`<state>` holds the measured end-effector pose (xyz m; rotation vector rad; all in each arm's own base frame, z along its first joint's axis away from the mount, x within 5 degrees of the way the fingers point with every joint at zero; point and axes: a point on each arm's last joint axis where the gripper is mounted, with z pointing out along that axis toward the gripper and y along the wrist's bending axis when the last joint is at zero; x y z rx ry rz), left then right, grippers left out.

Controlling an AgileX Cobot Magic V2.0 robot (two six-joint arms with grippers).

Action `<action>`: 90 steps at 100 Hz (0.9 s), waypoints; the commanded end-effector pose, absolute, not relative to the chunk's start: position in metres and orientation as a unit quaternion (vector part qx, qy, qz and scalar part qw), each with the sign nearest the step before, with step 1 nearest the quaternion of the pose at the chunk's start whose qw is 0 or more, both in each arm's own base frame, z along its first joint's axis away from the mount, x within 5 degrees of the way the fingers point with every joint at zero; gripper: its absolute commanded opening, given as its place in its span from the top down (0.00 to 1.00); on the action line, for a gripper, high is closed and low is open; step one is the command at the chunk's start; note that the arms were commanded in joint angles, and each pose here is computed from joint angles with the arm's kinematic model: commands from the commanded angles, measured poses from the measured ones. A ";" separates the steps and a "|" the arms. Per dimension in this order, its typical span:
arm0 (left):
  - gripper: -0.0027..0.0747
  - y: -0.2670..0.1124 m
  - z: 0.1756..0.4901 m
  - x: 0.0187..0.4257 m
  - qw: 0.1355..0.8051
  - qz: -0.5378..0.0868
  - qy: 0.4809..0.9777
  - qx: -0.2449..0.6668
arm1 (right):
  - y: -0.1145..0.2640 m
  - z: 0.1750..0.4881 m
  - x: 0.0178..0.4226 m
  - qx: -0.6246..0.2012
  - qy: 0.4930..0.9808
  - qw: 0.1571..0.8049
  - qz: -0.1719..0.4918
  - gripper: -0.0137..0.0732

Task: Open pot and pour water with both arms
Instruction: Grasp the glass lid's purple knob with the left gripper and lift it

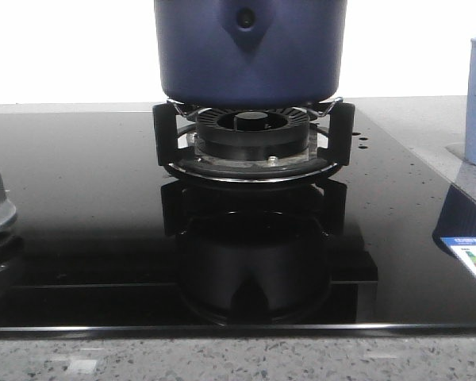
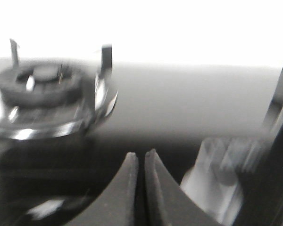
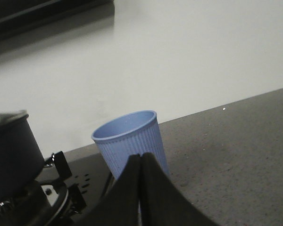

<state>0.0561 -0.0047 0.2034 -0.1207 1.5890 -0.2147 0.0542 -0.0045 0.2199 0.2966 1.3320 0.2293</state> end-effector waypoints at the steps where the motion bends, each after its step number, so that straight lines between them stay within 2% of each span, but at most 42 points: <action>1: 0.99 0.003 0.207 0.055 0.742 -0.172 0.627 -0.162 | -0.006 0.227 0.050 0.161 0.571 0.793 0.136 0.92; 15: 0.99 0.014 0.212 0.053 0.728 -0.271 0.552 -0.304 | -0.005 0.240 0.049 0.164 0.599 0.771 0.136 0.92; 24: 0.99 0.014 0.211 0.053 0.712 -0.296 0.546 -0.328 | -0.004 0.253 0.049 0.163 0.619 0.757 0.131 0.92; 34: 0.99 0.004 0.217 0.053 0.697 -0.305 0.587 -0.277 | -0.004 0.269 0.050 0.148 0.649 0.739 0.101 0.92; 46: 0.99 -0.009 0.238 0.050 0.686 -0.279 0.647 -0.182 | -0.007 0.286 0.056 0.136 0.707 0.691 0.054 0.92; 59: 0.99 -0.016 0.261 0.053 0.660 -0.245 0.700 -0.122 | -0.011 0.300 0.065 0.134 0.785 0.605 0.014 0.92; 73: 0.99 -0.025 0.277 0.069 0.589 -0.237 0.769 -0.077 | -0.014 0.304 0.073 0.137 0.868 0.477 -0.015 0.92; 83: 0.97 -0.036 0.287 0.085 0.534 -0.252 0.807 -0.011 | -0.013 0.307 0.077 0.131 0.892 0.433 -0.011 0.93; 90: 0.97 -0.049 0.299 0.094 0.512 -0.298 0.804 0.041 | -0.008 0.312 0.077 0.110 0.898 0.425 0.004 0.93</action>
